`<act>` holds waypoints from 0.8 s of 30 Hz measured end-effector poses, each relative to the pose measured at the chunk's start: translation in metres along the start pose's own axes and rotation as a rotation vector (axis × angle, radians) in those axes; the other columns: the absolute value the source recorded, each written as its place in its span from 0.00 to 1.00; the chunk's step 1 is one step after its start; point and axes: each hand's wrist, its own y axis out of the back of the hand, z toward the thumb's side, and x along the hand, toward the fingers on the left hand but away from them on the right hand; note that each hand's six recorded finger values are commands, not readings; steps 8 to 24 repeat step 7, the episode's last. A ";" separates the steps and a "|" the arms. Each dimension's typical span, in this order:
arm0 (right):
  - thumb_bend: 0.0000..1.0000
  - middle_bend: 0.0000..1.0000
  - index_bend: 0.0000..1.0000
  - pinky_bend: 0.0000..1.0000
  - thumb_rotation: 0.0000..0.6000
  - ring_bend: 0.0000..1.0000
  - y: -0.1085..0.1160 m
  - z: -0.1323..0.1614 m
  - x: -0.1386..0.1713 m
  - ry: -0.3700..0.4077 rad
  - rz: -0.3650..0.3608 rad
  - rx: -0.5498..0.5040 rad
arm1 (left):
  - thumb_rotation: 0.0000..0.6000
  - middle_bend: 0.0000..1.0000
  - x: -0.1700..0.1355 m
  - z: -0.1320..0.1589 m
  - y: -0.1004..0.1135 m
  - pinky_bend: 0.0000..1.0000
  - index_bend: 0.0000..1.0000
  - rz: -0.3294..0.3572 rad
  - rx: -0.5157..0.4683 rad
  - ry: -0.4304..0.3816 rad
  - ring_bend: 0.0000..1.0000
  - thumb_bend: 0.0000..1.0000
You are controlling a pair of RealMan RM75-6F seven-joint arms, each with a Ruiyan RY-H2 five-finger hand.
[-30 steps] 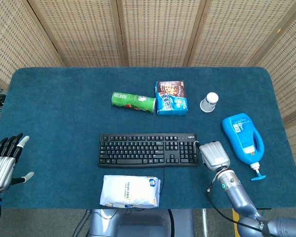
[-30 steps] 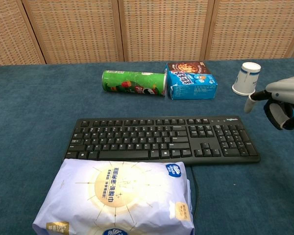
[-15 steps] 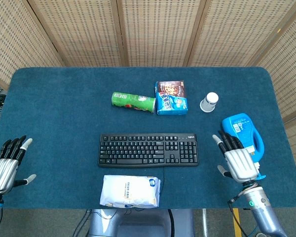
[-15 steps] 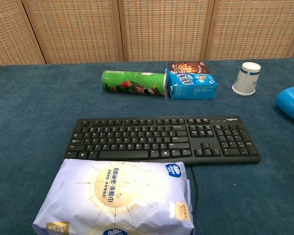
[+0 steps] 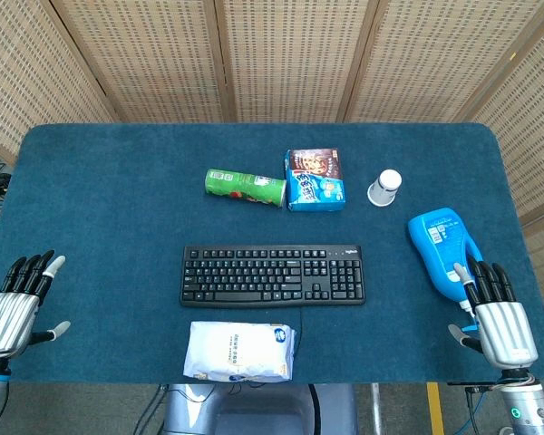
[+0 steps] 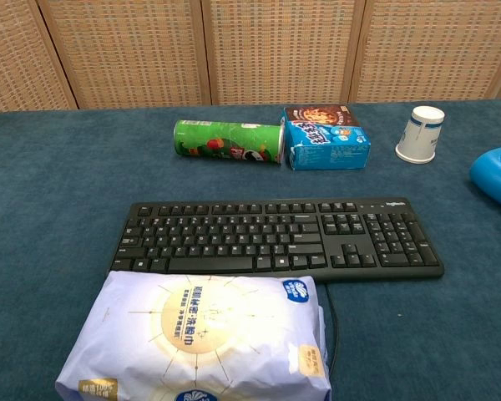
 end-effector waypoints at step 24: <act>0.13 0.00 0.00 0.00 1.00 0.00 0.003 -0.008 0.008 -0.018 -0.022 -0.017 | 1.00 0.00 -0.002 0.002 0.000 0.00 0.00 0.009 -0.001 -0.011 0.00 0.00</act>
